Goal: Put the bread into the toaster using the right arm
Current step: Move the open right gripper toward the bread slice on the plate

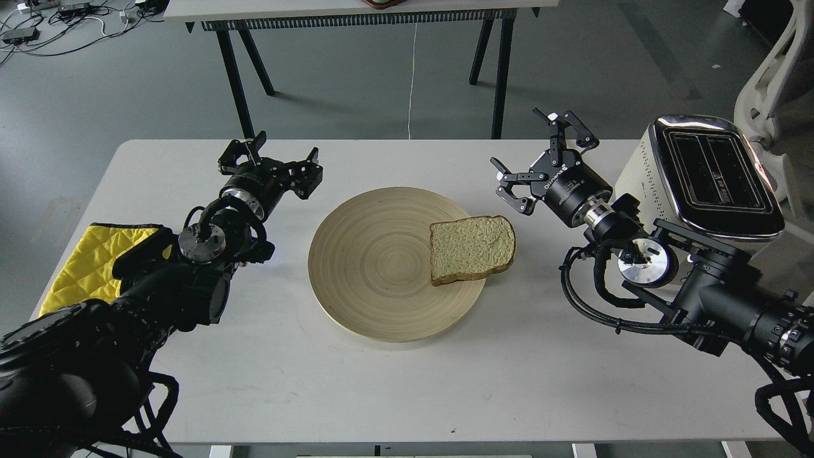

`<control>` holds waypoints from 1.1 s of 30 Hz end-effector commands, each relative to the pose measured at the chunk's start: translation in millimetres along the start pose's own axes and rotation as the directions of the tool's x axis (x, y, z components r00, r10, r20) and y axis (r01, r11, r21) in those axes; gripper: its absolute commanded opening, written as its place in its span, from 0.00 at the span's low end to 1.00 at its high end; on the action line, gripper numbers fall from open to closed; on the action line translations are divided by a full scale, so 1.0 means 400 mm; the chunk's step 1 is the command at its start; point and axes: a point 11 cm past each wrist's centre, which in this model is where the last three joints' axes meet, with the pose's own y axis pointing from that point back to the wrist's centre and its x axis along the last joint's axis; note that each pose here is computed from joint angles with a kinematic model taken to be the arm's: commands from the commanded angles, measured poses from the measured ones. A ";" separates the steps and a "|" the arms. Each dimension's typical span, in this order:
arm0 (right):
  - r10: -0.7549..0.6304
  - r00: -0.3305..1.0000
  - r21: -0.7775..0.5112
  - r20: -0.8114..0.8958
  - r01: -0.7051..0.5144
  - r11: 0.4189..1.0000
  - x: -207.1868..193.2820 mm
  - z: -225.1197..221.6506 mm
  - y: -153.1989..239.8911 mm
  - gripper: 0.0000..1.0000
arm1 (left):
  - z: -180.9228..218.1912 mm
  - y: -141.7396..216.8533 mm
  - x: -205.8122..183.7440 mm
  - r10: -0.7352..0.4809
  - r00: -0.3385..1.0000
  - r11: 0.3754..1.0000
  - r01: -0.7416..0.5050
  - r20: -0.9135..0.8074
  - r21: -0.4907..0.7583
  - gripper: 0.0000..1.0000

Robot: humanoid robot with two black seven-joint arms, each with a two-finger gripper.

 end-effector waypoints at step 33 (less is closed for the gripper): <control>0.031 0.555 -0.083 -0.831 -0.180 0.980 -0.021 -0.143 -0.041 0.99 | 0.000 0.000 0.000 0.000 1.000 1.000 0.000 0.000 0.000 1.00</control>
